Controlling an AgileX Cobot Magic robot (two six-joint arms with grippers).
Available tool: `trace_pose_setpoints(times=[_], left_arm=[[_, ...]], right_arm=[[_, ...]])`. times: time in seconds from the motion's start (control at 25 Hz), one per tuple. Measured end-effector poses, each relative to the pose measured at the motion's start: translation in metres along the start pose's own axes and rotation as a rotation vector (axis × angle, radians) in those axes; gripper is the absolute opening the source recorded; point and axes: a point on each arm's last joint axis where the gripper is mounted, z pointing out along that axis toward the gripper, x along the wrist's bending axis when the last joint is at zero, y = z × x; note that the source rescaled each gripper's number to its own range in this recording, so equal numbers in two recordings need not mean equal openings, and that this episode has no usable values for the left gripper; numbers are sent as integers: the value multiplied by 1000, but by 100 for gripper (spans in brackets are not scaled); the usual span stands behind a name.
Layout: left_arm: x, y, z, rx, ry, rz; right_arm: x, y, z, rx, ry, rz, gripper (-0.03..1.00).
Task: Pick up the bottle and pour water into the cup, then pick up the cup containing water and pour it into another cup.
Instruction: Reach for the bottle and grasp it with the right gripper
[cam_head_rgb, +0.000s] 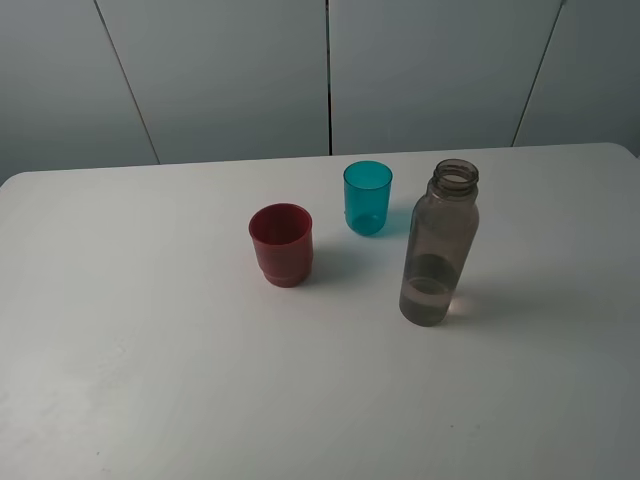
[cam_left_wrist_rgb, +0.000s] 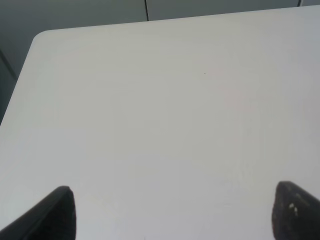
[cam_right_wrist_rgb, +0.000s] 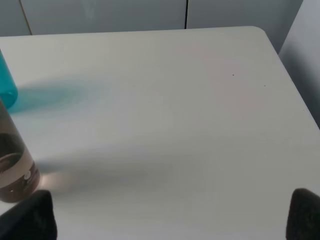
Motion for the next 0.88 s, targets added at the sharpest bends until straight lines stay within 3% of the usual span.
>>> trace_pose_setpoints(times=[0.88], left_arm=[[0, 0, 0, 0, 0, 0]], right_arm=[[0, 0, 0, 0, 0, 0, 100]])
